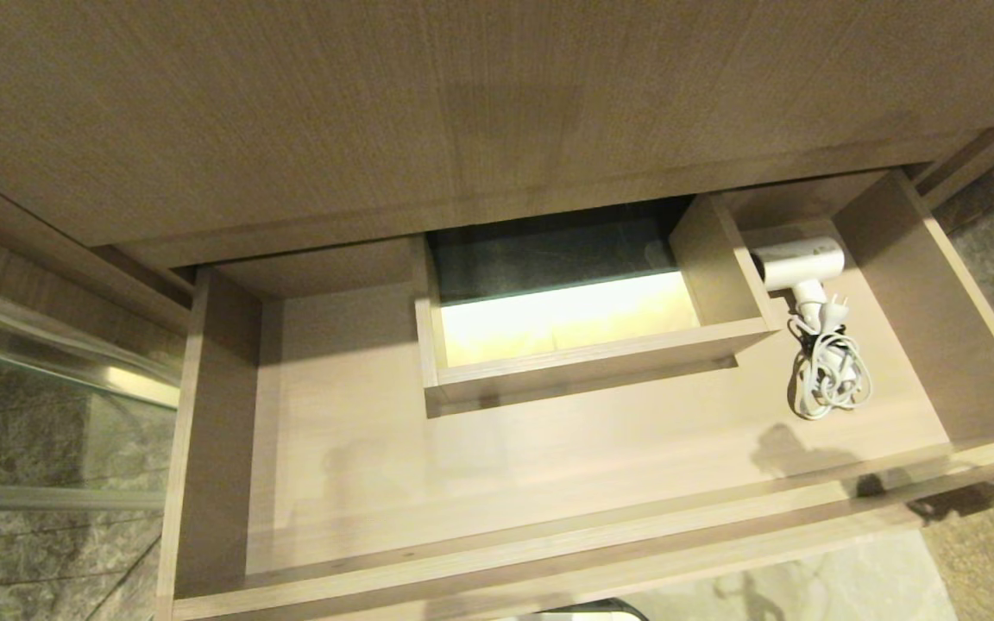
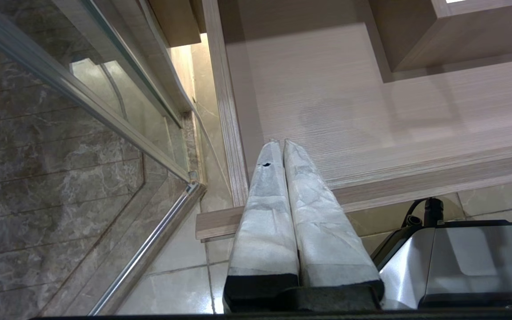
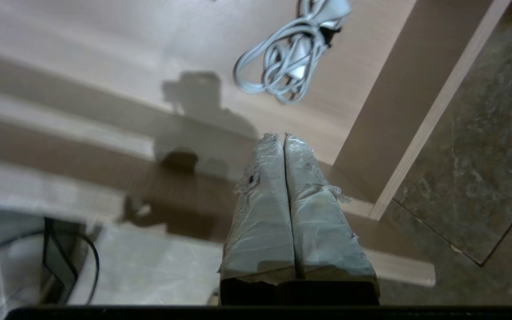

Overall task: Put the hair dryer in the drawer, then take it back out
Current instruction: Pull open the drawer, then pick up the hairdryer

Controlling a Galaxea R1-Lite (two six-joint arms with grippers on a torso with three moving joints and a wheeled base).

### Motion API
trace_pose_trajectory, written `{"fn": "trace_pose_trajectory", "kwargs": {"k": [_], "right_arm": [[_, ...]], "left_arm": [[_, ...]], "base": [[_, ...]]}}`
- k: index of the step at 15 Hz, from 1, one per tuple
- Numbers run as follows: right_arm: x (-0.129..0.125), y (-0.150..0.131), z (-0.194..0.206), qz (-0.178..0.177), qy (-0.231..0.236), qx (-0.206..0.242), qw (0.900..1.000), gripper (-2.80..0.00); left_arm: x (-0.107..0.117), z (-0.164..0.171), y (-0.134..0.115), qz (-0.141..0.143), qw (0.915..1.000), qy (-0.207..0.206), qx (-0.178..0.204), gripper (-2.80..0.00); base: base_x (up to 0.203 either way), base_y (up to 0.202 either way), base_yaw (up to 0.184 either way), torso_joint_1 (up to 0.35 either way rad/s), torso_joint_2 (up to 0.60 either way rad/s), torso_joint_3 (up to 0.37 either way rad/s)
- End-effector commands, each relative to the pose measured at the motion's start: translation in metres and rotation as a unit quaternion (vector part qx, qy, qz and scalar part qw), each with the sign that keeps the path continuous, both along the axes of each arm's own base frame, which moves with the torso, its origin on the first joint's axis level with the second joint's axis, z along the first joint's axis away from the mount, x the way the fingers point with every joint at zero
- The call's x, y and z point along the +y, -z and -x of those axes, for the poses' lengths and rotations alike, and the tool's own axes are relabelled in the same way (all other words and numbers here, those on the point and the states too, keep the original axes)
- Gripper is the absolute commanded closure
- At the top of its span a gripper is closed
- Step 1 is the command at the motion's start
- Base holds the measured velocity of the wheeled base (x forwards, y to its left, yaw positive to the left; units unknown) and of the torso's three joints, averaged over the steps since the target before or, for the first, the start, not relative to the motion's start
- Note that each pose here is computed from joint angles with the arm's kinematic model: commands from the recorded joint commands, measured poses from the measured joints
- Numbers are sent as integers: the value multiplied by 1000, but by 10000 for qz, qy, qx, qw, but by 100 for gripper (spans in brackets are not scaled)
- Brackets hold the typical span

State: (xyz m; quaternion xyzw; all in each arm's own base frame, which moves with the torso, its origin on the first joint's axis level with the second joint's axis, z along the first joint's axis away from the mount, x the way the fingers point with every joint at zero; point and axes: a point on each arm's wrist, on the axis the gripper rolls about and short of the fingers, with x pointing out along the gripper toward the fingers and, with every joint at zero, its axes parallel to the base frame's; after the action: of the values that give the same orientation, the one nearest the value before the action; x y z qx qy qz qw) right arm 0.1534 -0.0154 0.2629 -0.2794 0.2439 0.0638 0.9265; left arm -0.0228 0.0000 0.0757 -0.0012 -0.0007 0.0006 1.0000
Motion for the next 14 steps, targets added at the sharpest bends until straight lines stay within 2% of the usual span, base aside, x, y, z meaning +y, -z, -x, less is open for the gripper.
{"fn": "trace_pose_trajectory", "kwargs": {"k": [1,3,6,7,11,14], "right_arm": [[-8,5,-36,-335,285,296,9986,0],[-14,9,-67,-742,616,471,9942,0],[-28,24,-112,-846,1121,771,9871,0],[-33,27,-127,-909,1264,788,9847,-280],[-46,39,-177,-1023,1450,657,9819,-280],[-51,52,-198,-1136,1472,635,9805,-280]], "left_arm": [[0,0,0,4,10000,-1,7,0],[0,0,0,4,10000,-1,7,0],[0,0,0,4,10000,-1,7,0],[0,0,0,4,10000,-1,7,0],[0,0,1,4,10000,-1,-1,0],[0,0,0,4,10000,-1,7,0]], "base": [[0,0,0,0,0,0],[0,0,0,0,0,0],[0,0,0,0,0,0],[0,0,0,0,0,0],[0,0,0,0,0,0],[0,0,0,0,0,0]]}}
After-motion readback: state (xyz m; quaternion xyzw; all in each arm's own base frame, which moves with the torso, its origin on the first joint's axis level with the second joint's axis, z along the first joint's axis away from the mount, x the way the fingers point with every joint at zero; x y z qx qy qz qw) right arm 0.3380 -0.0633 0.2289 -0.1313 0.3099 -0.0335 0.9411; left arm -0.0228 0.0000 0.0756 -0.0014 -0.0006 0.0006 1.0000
